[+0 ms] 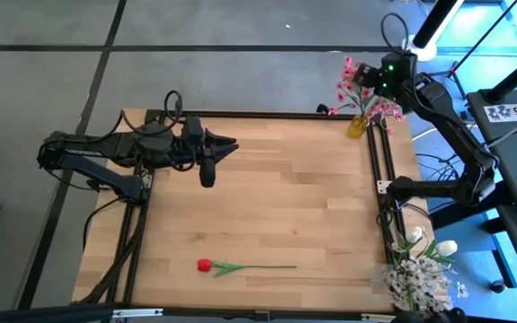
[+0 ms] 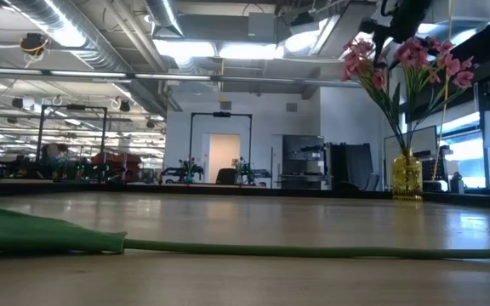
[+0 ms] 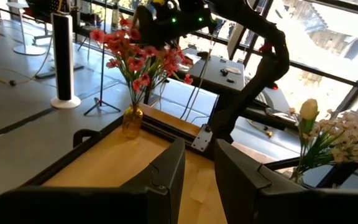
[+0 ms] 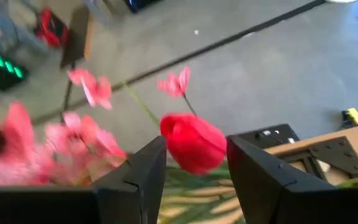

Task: Sort flowers into vase by color
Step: Put the red flower into the yellow vase

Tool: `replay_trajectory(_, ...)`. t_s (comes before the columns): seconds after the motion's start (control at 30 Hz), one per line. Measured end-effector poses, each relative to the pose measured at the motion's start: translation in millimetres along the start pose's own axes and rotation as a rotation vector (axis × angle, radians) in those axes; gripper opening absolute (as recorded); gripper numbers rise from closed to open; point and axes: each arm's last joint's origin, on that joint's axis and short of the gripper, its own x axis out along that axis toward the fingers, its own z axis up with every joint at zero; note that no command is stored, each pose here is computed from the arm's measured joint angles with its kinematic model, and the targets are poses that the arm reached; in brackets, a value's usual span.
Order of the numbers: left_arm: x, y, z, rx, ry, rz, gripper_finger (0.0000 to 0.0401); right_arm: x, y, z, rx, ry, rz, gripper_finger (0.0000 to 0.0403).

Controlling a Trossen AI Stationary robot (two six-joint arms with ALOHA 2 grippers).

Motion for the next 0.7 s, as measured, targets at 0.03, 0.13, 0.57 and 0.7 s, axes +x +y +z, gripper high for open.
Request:
replay_trajectory(0.03, -0.1, -0.2, 0.0, 0.0, 0.001, -0.006, 0.0082, -2.0, 0.3, 1.8, 0.03, -0.025, 0.004, 0.017)
replay_trajectory(0.13, 0.0, -0.4, -0.1, 0.0, 0.004, -0.012, 0.0082, -5.0, 1.3, 5.3, 0.065, -0.069, 0.017, 0.017)
replay_trajectory(0.57, 0.0, -1.5, -0.4, 0.025, 0.016, -0.052, 0.0082, -54.5, 13.3, 19.1, -0.238, -0.35, 0.213, 0.017)
replay_trajectory(0.7, -2.8, -8.8, -4.3, 0.038, 0.068, -0.17, 0.0082, -93.1, 12.4, 17.9, -0.426, -0.427, 0.42, 0.017)
